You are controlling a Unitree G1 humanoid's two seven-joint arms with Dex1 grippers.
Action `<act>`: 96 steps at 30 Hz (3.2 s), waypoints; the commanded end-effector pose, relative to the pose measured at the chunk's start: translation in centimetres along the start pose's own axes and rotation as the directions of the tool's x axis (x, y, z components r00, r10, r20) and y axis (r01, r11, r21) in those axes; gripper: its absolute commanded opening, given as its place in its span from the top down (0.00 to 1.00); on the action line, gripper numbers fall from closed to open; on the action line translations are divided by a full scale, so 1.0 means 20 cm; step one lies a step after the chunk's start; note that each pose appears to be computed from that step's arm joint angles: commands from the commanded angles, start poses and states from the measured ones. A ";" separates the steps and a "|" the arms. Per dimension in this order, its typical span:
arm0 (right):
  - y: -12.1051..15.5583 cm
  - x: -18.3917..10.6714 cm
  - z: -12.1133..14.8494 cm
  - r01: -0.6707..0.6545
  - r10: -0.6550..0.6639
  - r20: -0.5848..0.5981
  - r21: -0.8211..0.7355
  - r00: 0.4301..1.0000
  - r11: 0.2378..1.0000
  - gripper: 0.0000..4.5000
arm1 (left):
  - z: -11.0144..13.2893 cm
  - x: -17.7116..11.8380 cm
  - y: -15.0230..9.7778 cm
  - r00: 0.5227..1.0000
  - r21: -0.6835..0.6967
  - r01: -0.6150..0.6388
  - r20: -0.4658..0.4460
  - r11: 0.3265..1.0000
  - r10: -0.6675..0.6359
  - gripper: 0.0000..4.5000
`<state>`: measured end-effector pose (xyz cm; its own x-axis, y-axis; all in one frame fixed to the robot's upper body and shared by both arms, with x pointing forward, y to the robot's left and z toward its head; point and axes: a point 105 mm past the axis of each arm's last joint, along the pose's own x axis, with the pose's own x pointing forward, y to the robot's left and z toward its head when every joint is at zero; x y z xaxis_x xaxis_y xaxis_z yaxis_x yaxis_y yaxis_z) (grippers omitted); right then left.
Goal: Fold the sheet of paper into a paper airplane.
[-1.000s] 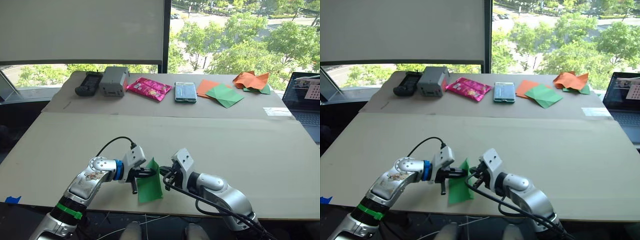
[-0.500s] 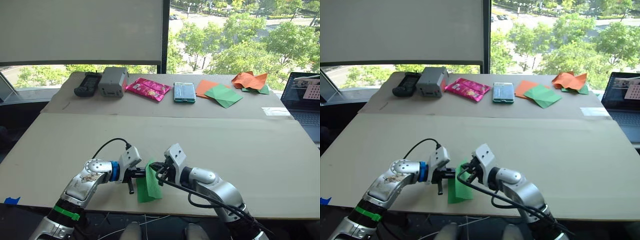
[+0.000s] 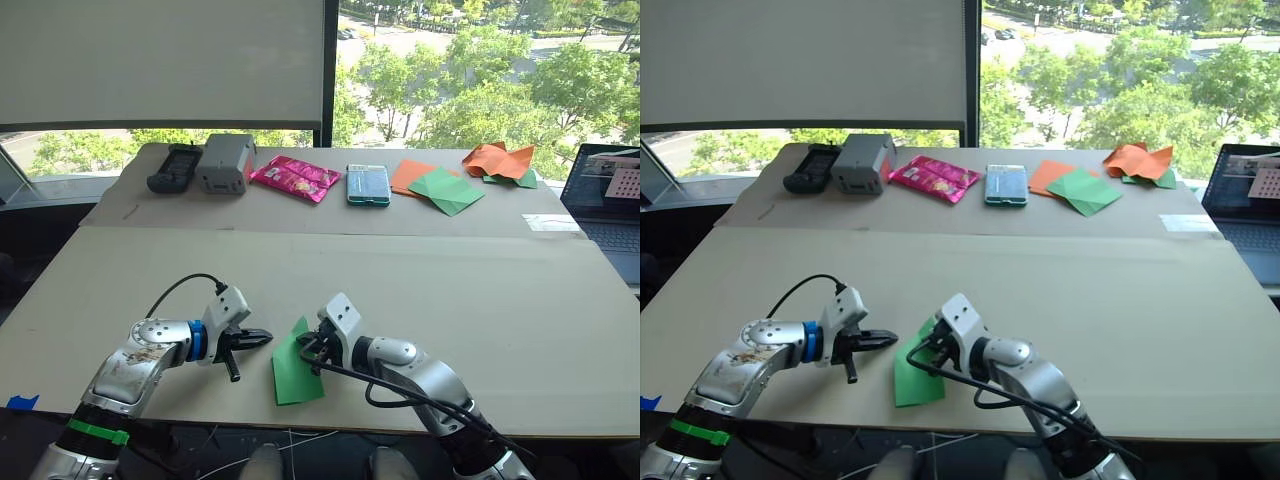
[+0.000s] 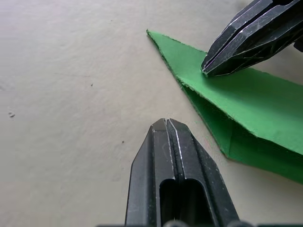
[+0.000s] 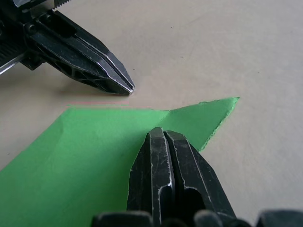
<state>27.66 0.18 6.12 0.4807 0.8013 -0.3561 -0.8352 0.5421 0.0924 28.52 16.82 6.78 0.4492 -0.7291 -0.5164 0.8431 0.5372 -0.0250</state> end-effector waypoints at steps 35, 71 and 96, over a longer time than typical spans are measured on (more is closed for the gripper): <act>-0.21 0.09 0.00 0.151 -0.155 -0.091 -0.045 0.984 0.987 1.00 | -0.12 0.11 -0.18 0.992 0.008 0.118 -0.033 0.993 -0.118 0.99; 0.03 -0.06 -0.27 -0.029 0.029 -0.212 0.001 0.977 1.000 1.00 | -0.14 0.10 -0.18 0.991 0.017 0.124 -0.058 0.992 -0.122 0.99; 0.17 -0.25 -0.46 -0.167 0.179 -0.340 0.065 0.923 0.984 1.00 | -0.16 0.10 -0.19 0.989 0.023 0.130 -0.071 0.991 -0.128 0.99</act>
<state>22.56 -2.75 4.19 0.3155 0.8242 -0.4702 -0.9152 0.3952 0.0786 25.80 13.47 4.99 0.3227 -0.8114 -0.4874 0.9168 0.3959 -0.0519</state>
